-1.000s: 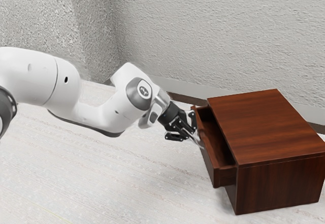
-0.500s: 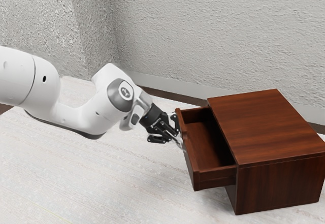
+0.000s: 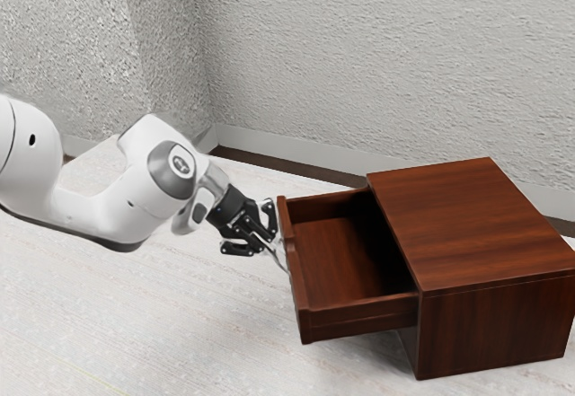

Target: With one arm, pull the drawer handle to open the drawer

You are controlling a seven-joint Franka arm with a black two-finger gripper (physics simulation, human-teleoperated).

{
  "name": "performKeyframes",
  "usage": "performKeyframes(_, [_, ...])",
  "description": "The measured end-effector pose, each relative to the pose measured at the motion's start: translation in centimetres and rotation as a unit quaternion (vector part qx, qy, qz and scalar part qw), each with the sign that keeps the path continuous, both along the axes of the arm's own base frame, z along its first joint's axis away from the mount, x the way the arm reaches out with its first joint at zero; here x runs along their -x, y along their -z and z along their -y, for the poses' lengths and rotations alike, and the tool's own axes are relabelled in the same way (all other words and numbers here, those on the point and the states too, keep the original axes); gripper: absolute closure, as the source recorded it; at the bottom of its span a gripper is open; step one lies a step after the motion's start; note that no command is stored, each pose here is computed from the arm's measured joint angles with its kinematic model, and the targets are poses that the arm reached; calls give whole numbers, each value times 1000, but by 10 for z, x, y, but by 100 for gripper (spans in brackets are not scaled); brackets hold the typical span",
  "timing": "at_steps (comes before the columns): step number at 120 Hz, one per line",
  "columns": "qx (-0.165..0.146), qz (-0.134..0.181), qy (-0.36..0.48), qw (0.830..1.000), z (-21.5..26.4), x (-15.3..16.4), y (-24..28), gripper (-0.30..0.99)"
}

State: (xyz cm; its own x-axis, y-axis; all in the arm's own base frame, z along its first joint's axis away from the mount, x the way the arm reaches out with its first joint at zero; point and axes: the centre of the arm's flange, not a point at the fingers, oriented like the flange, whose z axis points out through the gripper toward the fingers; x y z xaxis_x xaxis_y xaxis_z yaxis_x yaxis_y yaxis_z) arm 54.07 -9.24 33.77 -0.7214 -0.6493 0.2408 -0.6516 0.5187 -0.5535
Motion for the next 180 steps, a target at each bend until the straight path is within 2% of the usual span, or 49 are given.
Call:
performKeyframes(24, [-4,-1,-10,1000,-14,20,-5,79])
performKeyframes(50, [-7,-1,-8,1000,-16,25,-8,78])
performKeyframes(82, [-4,0,-7,1000,-11,30,-11,62])
performKeyframes(97, [-6,7,-3,1000,-10,43,-21,56])
performKeyframes(106, [-8,13,-20,1000,-29,55,-29,54])
performKeyframes(122, [-12,48,-43,998,-56,67,-64,50])
performKeyframes(128, [-31,77,-26,996,-58,57,-89,47])
performKeyframes(138, [-112,128,36,985,-55,28,-150,40])
performKeyframes(148, [-199,146,80,966,-57,-13,-226,31])
performKeyframes(155, [-243,129,77,958,-68,-36,-268,23])
performKeyframes(163, [-271,83,39,958,-92,-51,-297,17])
performKeyframes(171, [-283,23,-19,959,-116,-52,-310,12])
performKeyframes(180, [-282,-46,-94,954,-142,-44,-307,9])
